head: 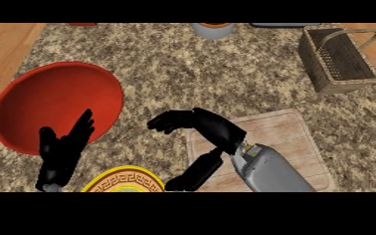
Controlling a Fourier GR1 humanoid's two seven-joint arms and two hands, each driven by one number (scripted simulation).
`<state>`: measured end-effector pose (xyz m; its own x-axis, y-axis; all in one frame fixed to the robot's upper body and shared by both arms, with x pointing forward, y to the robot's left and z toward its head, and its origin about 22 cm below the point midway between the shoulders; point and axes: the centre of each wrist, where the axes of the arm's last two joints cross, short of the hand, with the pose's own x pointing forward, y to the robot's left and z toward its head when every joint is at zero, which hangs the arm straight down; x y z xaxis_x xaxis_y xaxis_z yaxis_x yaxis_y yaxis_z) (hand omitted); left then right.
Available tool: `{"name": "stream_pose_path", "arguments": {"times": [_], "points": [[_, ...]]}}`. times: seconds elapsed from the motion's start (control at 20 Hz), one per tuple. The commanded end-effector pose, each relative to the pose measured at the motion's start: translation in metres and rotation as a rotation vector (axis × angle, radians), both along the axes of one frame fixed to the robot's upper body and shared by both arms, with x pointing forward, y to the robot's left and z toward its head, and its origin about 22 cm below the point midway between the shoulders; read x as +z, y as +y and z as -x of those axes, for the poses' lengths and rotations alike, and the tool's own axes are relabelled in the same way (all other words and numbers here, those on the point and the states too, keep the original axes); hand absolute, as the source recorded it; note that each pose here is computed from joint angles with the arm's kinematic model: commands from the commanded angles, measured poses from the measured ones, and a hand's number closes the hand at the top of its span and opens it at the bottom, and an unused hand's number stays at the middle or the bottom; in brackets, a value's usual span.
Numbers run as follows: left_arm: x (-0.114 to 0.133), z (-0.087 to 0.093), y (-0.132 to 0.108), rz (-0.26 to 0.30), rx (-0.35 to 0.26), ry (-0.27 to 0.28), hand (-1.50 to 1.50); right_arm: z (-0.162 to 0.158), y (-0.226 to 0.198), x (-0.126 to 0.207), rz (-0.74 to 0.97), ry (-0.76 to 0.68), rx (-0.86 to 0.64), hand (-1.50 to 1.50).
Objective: Pick the pear from the cutting board and place it in the basket
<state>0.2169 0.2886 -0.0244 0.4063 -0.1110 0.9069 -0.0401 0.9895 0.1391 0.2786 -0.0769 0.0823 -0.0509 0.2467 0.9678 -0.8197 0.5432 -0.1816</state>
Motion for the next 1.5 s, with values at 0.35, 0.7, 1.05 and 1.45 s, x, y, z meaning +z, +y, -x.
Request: {"name": "stream_pose_path", "arguments": {"times": [0.35,0.7,1.05,1.45], "points": [[-0.016,0.016,0.01,-0.011,0.012,0.134,0.0,-0.062,-0.039,0.154,0.652,-0.448,0.035,-1.5],[-0.011,0.008,0.006,0.005,-0.007,0.122,0.0,-0.106,-0.069,0.212,0.819,-0.354,0.246,-1.5],[-0.027,0.009,-0.01,0.006,0.001,0.131,0.0,-0.122,-0.096,0.236,0.955,-0.275,0.425,-1.5],[-0.025,0.018,0.002,0.001,0.036,0.128,0.0,-0.128,-0.076,0.22,0.953,-0.244,0.437,-1.5]]}}
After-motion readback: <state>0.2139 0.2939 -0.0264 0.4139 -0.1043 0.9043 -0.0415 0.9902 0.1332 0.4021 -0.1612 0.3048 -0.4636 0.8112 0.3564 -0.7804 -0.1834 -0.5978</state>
